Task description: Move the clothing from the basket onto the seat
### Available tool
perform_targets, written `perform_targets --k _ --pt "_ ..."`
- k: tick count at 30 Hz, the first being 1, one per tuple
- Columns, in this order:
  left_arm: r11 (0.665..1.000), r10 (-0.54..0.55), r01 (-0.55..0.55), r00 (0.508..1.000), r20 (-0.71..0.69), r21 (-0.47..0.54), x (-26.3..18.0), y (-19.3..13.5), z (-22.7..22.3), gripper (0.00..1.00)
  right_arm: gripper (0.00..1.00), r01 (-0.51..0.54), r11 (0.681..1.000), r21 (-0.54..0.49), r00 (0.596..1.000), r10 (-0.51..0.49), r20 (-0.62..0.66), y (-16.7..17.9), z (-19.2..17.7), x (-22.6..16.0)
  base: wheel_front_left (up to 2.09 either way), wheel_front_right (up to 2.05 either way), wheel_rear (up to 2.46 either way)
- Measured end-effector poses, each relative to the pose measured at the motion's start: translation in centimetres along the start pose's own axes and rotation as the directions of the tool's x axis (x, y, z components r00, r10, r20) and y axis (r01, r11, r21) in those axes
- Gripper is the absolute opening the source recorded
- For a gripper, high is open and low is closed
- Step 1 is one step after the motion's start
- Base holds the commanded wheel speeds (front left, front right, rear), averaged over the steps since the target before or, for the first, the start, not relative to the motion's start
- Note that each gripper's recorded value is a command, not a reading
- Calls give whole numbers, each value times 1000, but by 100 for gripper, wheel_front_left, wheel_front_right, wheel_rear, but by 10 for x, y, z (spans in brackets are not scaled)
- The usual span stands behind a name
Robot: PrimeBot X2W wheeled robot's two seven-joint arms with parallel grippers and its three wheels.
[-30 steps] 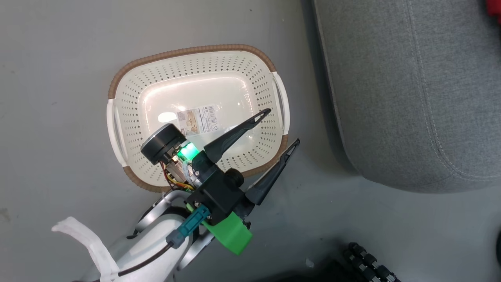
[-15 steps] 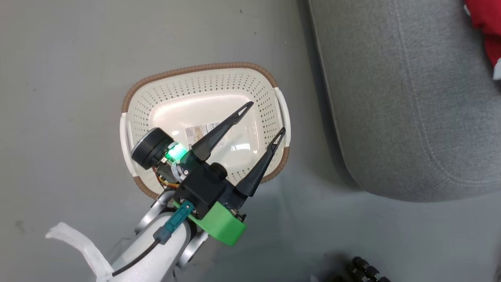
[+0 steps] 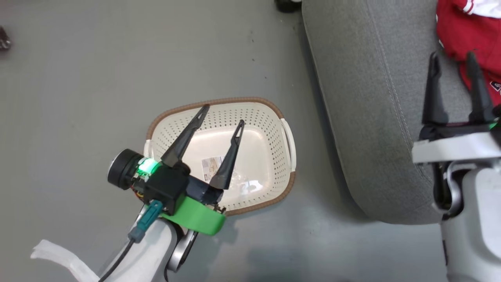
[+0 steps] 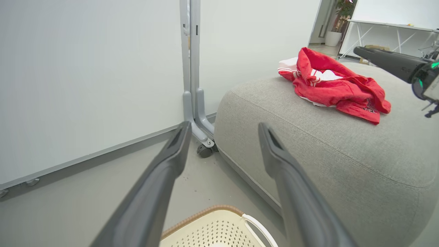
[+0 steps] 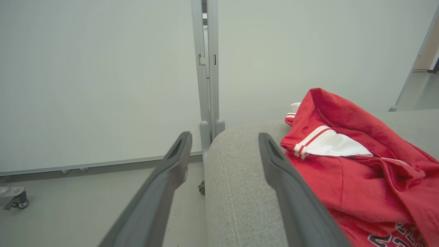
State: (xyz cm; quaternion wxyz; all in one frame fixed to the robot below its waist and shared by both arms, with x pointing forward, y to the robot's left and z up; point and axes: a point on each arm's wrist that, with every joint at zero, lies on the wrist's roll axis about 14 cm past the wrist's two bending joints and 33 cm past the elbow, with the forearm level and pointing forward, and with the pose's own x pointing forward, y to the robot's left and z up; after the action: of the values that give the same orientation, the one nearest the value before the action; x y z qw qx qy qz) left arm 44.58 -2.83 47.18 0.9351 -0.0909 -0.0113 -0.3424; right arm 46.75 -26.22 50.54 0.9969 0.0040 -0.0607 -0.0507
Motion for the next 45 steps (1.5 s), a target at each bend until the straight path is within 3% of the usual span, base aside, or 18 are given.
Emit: perform_targets --k 7,12,20,29,45 --pt "977 207 -209 977 47 40 -25 45 26 100 100 -109 991 73 994 111 -12 51 -3 -20 0 0 0" --pt "931 351 -359 931 101 67 -52 78 49 100 100 -188 976 109 982 190 -14 84 0 -27 0 0 0" --pt "853 507 -518 852 133 65 -99 107 66 100 100 -244 963 113 968 248 -27 104 6 -40 0 0 0" --pt "805 581 -589 807 105 69 -144 109 61 100 100 -276 955 112 959 282 -37 115 14 -60 0 0 0" --pt "798 594 -597 802 59 83 -182 86 47 100 100 -268 957 107 959 276 -66 110 22 -102 0 0 0"
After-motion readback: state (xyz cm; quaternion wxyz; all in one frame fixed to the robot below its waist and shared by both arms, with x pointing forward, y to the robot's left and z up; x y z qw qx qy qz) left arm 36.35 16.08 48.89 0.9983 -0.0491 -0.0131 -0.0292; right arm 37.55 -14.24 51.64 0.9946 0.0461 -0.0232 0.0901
